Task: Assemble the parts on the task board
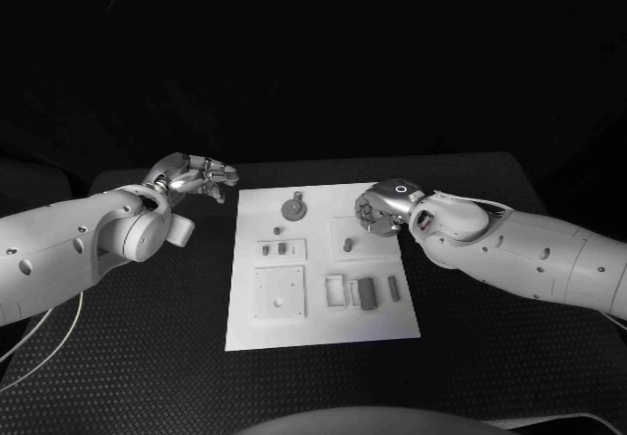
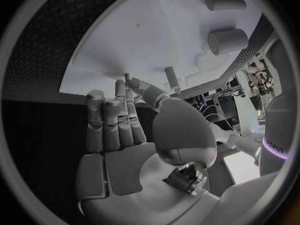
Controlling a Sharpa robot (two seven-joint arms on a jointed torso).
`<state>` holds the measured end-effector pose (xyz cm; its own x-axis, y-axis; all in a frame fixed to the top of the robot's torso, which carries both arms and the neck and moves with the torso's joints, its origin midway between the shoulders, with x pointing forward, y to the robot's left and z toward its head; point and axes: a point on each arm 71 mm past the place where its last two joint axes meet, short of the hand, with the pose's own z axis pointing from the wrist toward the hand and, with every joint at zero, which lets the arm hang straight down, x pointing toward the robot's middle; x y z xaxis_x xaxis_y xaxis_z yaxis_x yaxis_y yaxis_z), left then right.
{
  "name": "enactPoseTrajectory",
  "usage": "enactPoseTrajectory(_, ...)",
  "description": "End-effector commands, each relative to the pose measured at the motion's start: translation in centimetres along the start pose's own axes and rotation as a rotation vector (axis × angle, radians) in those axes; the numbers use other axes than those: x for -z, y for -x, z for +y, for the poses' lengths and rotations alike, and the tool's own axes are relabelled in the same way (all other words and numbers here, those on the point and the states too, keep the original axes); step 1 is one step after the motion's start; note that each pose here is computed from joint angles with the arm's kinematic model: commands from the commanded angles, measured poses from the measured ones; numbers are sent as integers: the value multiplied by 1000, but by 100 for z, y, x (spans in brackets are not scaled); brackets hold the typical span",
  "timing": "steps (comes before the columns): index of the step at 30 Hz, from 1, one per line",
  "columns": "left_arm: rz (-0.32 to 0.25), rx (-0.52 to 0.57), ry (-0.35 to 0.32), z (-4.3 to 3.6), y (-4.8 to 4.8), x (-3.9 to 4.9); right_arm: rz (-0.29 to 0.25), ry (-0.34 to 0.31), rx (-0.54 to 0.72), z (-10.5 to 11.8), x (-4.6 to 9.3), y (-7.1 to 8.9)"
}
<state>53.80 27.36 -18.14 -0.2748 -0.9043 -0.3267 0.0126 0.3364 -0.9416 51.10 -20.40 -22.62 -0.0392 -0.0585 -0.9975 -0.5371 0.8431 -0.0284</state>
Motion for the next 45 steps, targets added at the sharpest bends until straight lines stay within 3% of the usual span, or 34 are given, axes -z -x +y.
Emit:
enactPoseTrajectory(1, 17, 3, -4, -8, -12, -5, -4, 7, 1, 8, -4, 42)
enactPoseTrajectory(8, 15, 2, 0, 1, 5, -5, -10, 1, -17, -15, 3, 139)
enactPoseTrajectory(15, 14, 1, 7, 11, 22, -3, -4, -24, -115, -68, 55, 316)
enactPoseTrajectory(20, 11, 0, 8, 17, 34, -4, -31, 6, -125, 27, 75, 468)
enactPoseTrajectory(24, 10, 0, 7, 14, 31, -12, -30, 52, -141, 211, 59, 545)
enactPoseTrajectory(29, 3, -1, 7, 15, 32, -22, -22, 152, -167, 631, -28, 604)
enactPoseTrajectory(34, -2, 0, 9, 20, 40, -31, -14, 220, -173, 915, -108, 627)
enactPoseTrajectory(41, -3, 2, 6, 14, 7, -86, 26, 295, -186, 1261, -278, 505)
enactPoseTrajectory(45, -4, 1, 6, 14, -8, -117, 49, 336, -153, 1444, -329, 358)
